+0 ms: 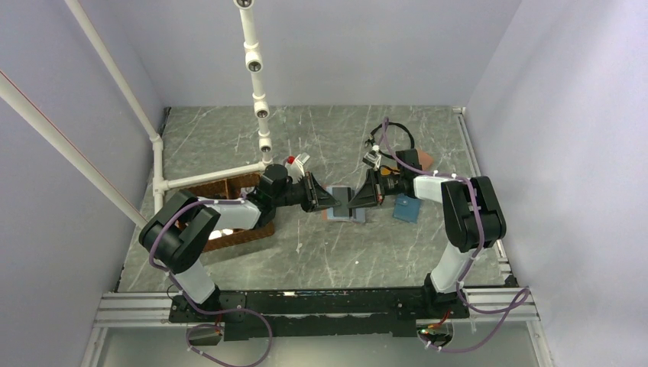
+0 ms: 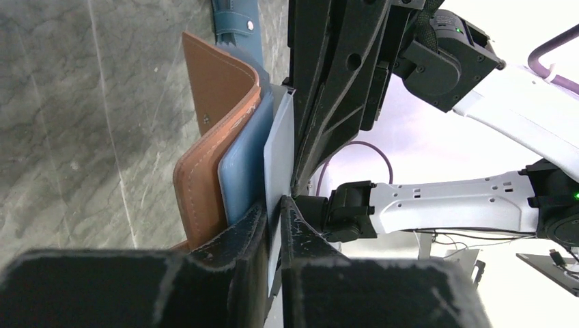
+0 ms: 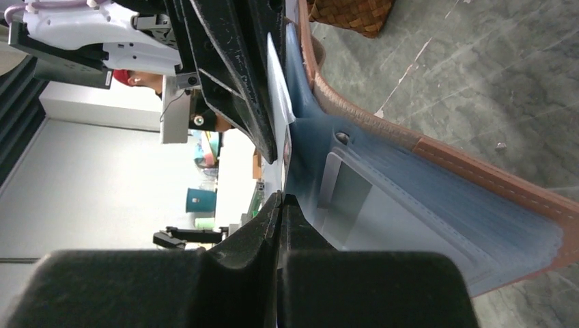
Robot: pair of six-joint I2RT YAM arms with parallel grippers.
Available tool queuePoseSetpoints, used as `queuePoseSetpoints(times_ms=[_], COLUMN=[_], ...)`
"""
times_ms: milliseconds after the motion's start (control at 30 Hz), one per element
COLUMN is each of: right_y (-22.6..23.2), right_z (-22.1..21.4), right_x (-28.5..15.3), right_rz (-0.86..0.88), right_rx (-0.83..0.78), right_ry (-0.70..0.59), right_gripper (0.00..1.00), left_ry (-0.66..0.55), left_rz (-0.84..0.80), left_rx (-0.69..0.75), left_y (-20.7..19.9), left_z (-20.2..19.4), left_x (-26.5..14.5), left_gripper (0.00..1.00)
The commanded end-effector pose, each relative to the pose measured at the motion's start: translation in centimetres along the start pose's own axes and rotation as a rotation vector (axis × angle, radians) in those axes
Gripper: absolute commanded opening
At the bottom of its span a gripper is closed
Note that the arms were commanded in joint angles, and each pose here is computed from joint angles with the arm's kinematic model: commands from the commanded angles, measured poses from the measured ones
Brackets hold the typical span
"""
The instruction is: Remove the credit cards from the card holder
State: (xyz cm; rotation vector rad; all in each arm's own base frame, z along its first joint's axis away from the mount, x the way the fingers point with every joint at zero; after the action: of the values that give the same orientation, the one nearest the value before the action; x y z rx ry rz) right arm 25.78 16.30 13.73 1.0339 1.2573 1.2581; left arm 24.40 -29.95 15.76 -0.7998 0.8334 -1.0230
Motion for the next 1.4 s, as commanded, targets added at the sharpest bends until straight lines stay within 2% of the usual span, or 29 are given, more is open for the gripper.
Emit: queuePoseSetpoints(times_ms=[0,267,400,833,1133,1367], right_y=[0.3,-0.3,-0.7,-1.7,-4.1,-4.7], right_z=[0.4,0.2,0.2,0.0,-0.1,-0.3], right_x=[-0.4,-0.5,-0.6,-0.7,-1.8,-2.4], right_rz=[0.044,0.033,0.029,0.016,-0.151,-0.229], right_rx=[-0.056,-0.057,-0.054,-0.059,-0.057,-0.112], right_ry=[0.023,0.014,0.013,0.009,-0.047,-0.024], right_gripper=[0.00,0.00,0.00,0.00,0.00,0.00], left_ry=[-0.024,-0.033,-0.028,-0.027,0.094,0.216], left_rz=[-0.060,-0.062,-0.076,-0.028,0.244,0.503], left_rx=[0.017,0.013,0.003,-0.003,-0.125,-0.171], left_y=[-0.9,-0.7,-0.4,0.5,5.0,8.3], left_z=[0.5,0.5,0.2,-0.1,-2.5,-3.8], left_x=[-0.8,-1.7,-1.9,-2.8,-3.3,-3.8], left_gripper=[0.15,0.12,0.00,0.00,0.00,0.00])
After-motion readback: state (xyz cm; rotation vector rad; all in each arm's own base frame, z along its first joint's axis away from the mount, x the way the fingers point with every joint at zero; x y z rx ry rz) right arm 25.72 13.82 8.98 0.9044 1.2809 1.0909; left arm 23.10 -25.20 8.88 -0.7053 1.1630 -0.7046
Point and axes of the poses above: each gripper's point midway between its finger pads, its own x axis out along the fingers, its own y axis along the line the jaws close on, z = x × y, the point moved 6 cm from there along -x, back along the fingers, and after that the axes turned 11 degrees about x, right-handed, at the moved point
